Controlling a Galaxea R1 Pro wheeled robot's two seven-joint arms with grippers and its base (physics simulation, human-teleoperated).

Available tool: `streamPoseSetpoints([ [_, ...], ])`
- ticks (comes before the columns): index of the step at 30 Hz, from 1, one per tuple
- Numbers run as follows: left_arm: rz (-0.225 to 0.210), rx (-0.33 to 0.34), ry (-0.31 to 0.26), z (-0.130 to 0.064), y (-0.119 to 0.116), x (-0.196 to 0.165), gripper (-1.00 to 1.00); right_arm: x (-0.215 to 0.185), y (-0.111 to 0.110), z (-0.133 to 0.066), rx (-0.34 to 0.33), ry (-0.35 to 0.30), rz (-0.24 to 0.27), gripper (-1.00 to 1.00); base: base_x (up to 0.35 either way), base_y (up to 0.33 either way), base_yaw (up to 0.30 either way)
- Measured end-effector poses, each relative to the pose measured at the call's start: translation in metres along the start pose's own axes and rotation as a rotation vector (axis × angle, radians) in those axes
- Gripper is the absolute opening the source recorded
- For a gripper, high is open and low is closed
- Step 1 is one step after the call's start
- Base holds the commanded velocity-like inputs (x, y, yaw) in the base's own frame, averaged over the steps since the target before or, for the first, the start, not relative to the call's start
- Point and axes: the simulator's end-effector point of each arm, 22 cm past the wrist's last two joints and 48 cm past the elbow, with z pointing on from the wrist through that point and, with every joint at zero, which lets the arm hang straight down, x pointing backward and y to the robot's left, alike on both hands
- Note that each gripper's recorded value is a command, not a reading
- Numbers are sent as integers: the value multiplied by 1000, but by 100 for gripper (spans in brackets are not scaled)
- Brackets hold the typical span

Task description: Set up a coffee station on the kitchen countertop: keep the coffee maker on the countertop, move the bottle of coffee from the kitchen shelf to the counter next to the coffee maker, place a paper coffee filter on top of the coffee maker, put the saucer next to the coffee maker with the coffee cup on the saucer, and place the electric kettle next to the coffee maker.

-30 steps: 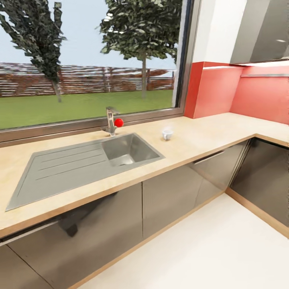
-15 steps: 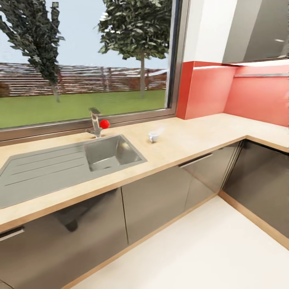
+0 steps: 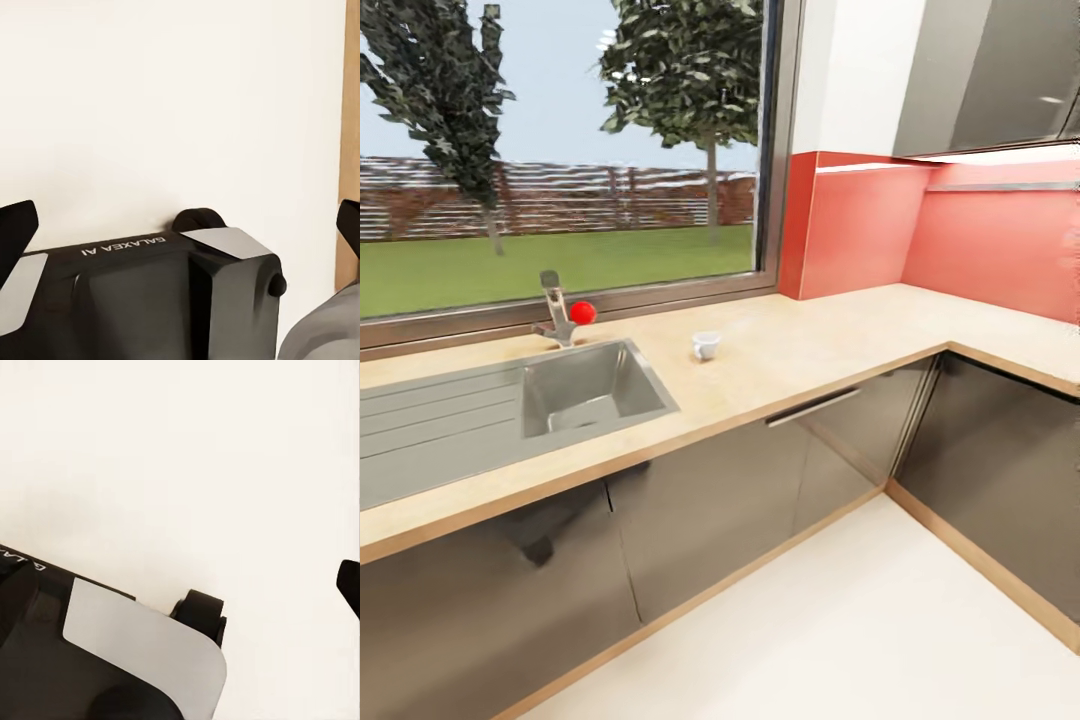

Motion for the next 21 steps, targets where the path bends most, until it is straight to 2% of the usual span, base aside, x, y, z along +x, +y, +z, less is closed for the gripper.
streamPoseSetpoints([
  [10, 0, 0, 0, 0, 0, 0, 100, 0, 0, 0, 1, 0, 0, 100, 94, -318, 16],
  [14, 0, 0, 0, 0, 0, 0, 100, 0, 0, 0, 1, 0, 0, 100, 43, -261, 180],
  [21, -4, -1, -3, -1, 1, -1, 100, 0, 0, 0, 0, -1, 0, 100, 10, -65, 250],
])
